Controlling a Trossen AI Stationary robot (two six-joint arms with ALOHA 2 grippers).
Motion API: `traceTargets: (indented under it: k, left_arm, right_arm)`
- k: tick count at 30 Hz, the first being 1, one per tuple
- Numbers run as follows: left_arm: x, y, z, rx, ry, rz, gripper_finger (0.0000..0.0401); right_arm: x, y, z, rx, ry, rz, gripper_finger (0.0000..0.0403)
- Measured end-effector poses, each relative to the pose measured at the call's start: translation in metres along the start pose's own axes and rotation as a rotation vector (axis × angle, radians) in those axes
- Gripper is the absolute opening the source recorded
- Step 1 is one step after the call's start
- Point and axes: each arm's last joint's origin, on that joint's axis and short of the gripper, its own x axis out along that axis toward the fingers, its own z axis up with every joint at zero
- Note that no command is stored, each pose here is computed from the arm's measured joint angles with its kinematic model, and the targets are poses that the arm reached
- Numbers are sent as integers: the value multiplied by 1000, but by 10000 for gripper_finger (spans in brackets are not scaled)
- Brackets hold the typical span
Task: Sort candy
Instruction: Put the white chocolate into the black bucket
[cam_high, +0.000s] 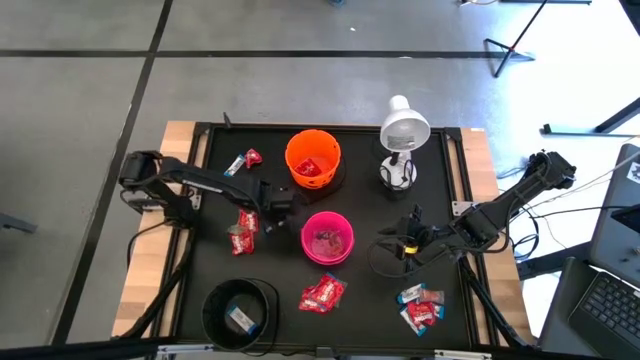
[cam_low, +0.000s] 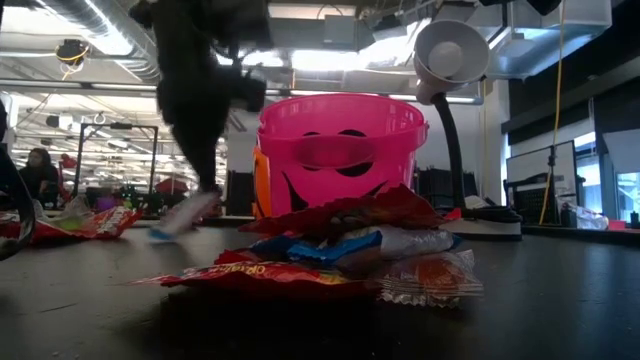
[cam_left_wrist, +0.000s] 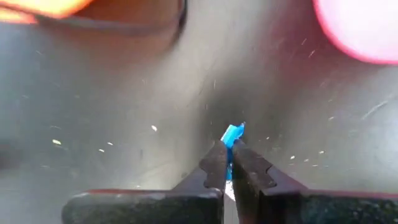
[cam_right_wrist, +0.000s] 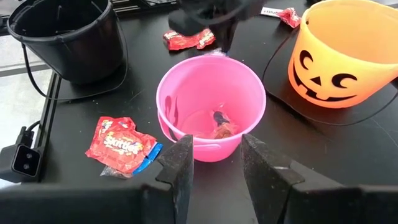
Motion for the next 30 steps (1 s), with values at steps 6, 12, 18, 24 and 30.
traceTargets:
  k: [6, 12, 18, 24, 30]
  left_arm:
    - [-65, -7, 0, 37, -148, -61, 1]
    - [-143, -26, -19, 134, -377, -229, 1]
    - [-206, -53, -55, 328, -484, -384, 1]
    - [-226, -79, -93, 400, -454, -500, 0]
    - [-229, -95, -118, 368, -446, -492, 0]
  right_arm:
    - [0, 0, 0, 0, 3, 5, 131]
    - [0, 0, 0, 0, 3, 4, 131]
    - [0, 0, 0, 0, 3, 4, 131]
    - [0, 0, 0, 3, 0, 7, 131]
    - [0, 1, 2, 13, -11, 14, 131]
